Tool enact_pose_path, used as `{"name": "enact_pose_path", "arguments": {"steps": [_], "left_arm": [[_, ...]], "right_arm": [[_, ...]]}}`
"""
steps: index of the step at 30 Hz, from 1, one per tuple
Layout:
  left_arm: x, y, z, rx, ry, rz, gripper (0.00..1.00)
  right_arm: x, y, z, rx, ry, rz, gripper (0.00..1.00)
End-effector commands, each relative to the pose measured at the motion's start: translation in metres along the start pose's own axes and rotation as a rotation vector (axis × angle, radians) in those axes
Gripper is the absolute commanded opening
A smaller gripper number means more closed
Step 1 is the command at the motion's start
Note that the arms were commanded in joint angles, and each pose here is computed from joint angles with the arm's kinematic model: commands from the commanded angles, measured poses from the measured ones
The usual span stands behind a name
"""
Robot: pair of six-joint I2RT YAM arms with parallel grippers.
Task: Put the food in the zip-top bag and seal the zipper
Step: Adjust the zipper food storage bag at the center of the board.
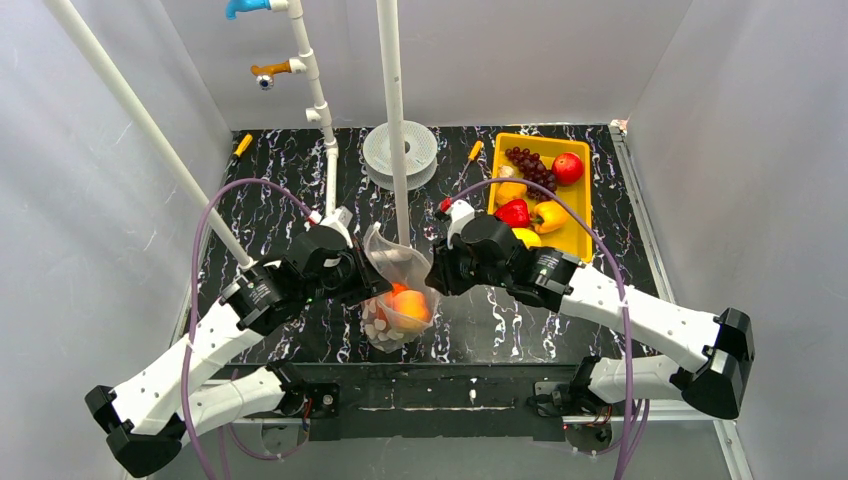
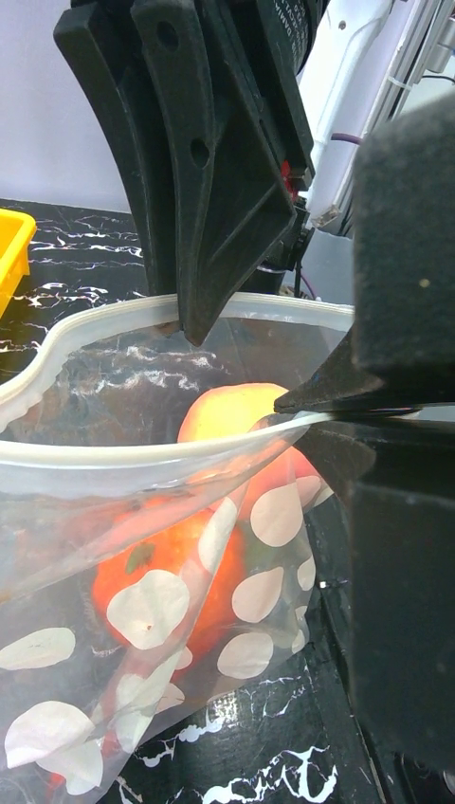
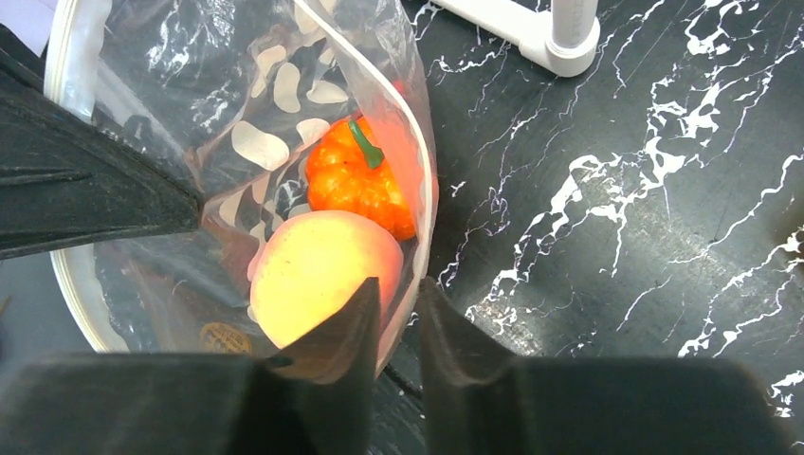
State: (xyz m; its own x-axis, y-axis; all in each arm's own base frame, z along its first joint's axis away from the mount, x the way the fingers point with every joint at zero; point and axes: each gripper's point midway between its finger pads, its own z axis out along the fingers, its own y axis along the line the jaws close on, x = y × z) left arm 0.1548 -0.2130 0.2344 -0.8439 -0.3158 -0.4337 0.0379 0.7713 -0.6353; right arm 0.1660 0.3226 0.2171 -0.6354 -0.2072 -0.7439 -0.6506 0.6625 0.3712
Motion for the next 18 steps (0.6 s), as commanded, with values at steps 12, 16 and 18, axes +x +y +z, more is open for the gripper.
{"name": "enact_pose_path", "arguments": {"steps": [12,16,18], "left_arm": [[-0.034,-0.016,-0.042,0.053,-0.168,-0.026,0.0],[-0.019,0.007,-0.02,-0.012,-0.133,-0.056,0.0],[-0.004,0.02,-0.006,-0.051,-0.077,-0.08,0.0]], "right_arm": [[-0.1,0.055,-0.04,-0.146,-0.225,-0.095,0.01],[-0.086,0.047,-0.022,-0.124,-0.186,-0.083,0.02],[-0.077,0.042,-0.013,-0.109,-0.156,-0.077,0.02]]}}
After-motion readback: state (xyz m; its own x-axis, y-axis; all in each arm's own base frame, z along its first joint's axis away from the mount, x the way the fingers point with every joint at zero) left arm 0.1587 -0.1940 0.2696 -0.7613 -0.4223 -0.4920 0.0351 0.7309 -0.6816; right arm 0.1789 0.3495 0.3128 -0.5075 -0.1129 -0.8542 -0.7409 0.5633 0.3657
